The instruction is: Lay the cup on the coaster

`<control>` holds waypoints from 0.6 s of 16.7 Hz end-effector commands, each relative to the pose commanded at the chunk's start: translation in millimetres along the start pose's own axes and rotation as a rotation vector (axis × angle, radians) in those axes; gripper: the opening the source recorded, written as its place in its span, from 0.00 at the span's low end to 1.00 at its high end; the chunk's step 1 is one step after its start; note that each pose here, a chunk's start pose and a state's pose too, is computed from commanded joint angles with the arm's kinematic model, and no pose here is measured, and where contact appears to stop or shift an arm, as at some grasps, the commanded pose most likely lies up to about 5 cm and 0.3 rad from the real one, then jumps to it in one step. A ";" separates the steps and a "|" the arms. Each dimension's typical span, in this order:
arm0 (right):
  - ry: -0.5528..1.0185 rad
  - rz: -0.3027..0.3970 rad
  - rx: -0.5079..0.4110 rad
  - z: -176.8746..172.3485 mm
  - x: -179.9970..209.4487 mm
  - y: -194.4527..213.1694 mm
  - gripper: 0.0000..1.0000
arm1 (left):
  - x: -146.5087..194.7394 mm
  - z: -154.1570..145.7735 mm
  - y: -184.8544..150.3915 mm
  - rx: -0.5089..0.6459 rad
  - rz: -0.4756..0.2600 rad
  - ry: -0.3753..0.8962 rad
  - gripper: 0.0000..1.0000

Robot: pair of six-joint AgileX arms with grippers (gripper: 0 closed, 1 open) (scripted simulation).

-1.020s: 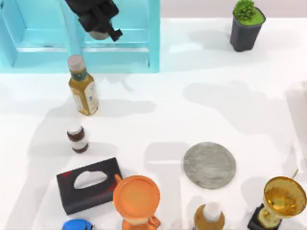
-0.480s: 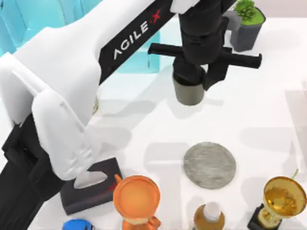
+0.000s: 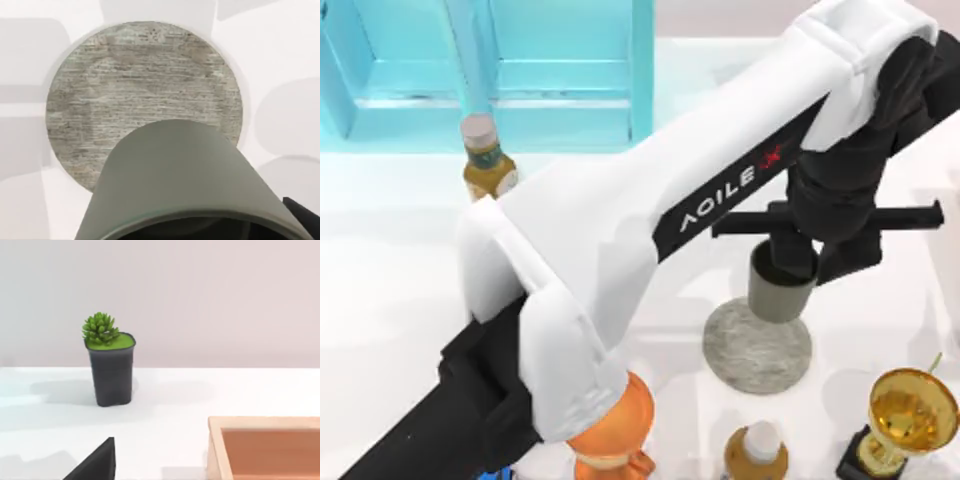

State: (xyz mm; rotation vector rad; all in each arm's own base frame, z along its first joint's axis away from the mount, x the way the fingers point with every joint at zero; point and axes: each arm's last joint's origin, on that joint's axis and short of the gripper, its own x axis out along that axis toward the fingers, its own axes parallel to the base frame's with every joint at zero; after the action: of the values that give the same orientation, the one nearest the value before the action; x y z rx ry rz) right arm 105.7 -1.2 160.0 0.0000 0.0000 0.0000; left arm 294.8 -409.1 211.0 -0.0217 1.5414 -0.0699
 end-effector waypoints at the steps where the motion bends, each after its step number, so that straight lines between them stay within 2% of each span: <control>1: 0.000 0.000 0.000 0.0 0.0 0.0 1.00 | 1.9 -1.3 -1.5 -0.009 0.004 0.000 0.00; 7: 0.000 0.000 0.000 0.0 0.0 0.0 1.00 | 3.2 0.5 -0.6 -0.014 0.004 0.001 0.00; 10: 0.000 0.000 0.000 0.0 0.0 0.0 1.00 | 0.8 3.2 -1.5 -0.013 -0.022 -0.023 0.00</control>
State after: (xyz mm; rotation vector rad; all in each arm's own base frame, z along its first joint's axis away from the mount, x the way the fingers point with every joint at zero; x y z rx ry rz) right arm 105.7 -1.2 160.0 0.0000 0.0000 0.0000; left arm 297.9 -410.7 210.3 -0.0498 1.5190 -0.0767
